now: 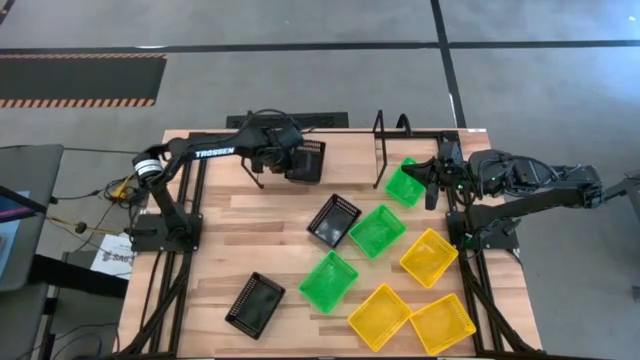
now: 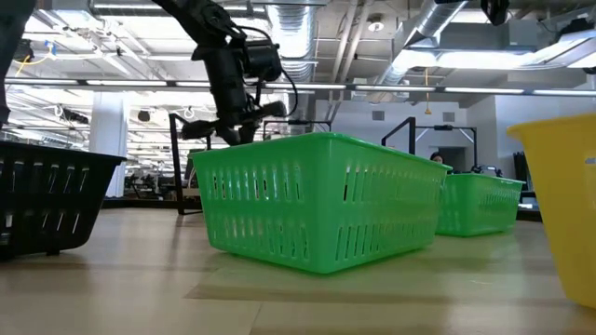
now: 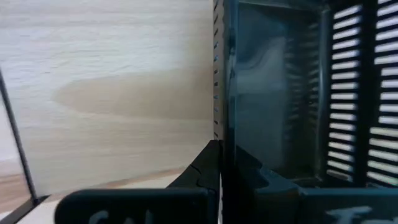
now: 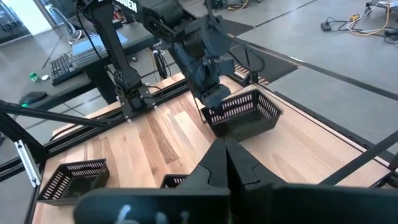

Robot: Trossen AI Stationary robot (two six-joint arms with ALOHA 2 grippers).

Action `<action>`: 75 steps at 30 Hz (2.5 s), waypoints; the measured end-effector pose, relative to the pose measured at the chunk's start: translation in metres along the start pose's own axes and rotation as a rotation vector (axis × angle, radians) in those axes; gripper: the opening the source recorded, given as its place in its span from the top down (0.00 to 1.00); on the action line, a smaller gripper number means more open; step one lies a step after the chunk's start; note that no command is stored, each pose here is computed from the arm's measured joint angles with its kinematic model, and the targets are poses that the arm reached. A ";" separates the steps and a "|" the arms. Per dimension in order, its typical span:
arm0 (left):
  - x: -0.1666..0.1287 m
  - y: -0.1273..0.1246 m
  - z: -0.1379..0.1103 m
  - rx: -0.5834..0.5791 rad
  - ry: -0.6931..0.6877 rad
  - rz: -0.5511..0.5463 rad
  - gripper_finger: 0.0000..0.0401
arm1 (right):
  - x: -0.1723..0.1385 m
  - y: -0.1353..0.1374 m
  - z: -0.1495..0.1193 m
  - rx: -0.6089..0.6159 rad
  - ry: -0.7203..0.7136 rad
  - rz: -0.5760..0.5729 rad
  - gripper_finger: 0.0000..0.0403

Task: Stack baskets on shelf by color
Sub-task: Put the top left black bin on the shelf, then stack the top black bin on top of the black bin on the shelf

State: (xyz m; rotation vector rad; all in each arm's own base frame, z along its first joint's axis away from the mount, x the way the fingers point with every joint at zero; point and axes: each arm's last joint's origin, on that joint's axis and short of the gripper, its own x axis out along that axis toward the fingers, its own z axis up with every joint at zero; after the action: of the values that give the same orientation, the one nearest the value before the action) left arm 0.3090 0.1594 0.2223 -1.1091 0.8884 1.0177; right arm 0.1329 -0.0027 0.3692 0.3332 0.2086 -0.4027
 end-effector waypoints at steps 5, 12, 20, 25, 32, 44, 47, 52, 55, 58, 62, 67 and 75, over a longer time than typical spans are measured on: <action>0.004 -0.002 0.003 -0.006 -0.001 -0.027 1.00 | 0.000 0.000 0.000 0.005 0.004 0.005 1.00; 0.006 0.004 0.005 -0.023 0.018 0.016 1.00 | 0.000 -0.001 -0.002 -0.003 0.023 -0.003 1.00; 0.006 0.005 0.004 -0.039 0.024 0.025 1.00 | 0.000 -0.001 -0.003 -0.003 0.026 -0.005 1.00; 0.006 0.006 0.003 -0.005 0.031 0.035 1.00 | 0.000 -0.001 -0.002 -0.003 0.025 -0.005 1.00; 0.006 0.006 0.003 0.080 0.021 0.042 0.95 | 0.000 0.000 -0.003 0.006 0.028 0.004 1.00; 0.002 0.006 0.012 0.096 0.086 -0.034 0.70 | 0.000 0.000 -0.003 0.007 0.041 0.031 1.00; -0.012 0.001 0.020 0.120 0.048 -0.053 0.68 | 0.000 0.001 -0.003 0.015 0.050 0.050 1.00; -0.048 -0.005 0.032 0.185 -0.014 0.025 0.67 | 0.000 0.001 -0.003 0.022 0.052 0.051 1.00; -0.076 -0.009 0.038 0.226 -0.059 0.088 0.67 | 0.000 0.001 -0.003 0.023 0.049 0.047 1.00; -0.104 -0.013 0.037 0.255 -0.062 0.137 0.67 | -0.001 0.000 -0.003 0.023 0.046 0.041 1.00; -0.145 -0.027 0.022 0.332 -0.130 0.172 0.67 | 0.002 0.001 -0.003 0.021 0.047 0.027 1.00; -0.196 -0.047 -0.015 0.488 -0.337 0.226 0.67 | 0.012 0.002 -0.006 0.027 0.070 -0.016 1.00; -0.232 -0.061 -0.071 0.562 -0.463 0.135 0.67 | 0.011 -0.001 -0.005 0.036 0.060 -0.027 1.00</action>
State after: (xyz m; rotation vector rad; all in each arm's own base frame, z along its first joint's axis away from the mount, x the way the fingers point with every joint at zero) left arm 0.2931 0.0381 0.4399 -0.3243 0.8022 0.9934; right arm 0.1421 -0.0058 0.3618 0.3782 0.2648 -0.4234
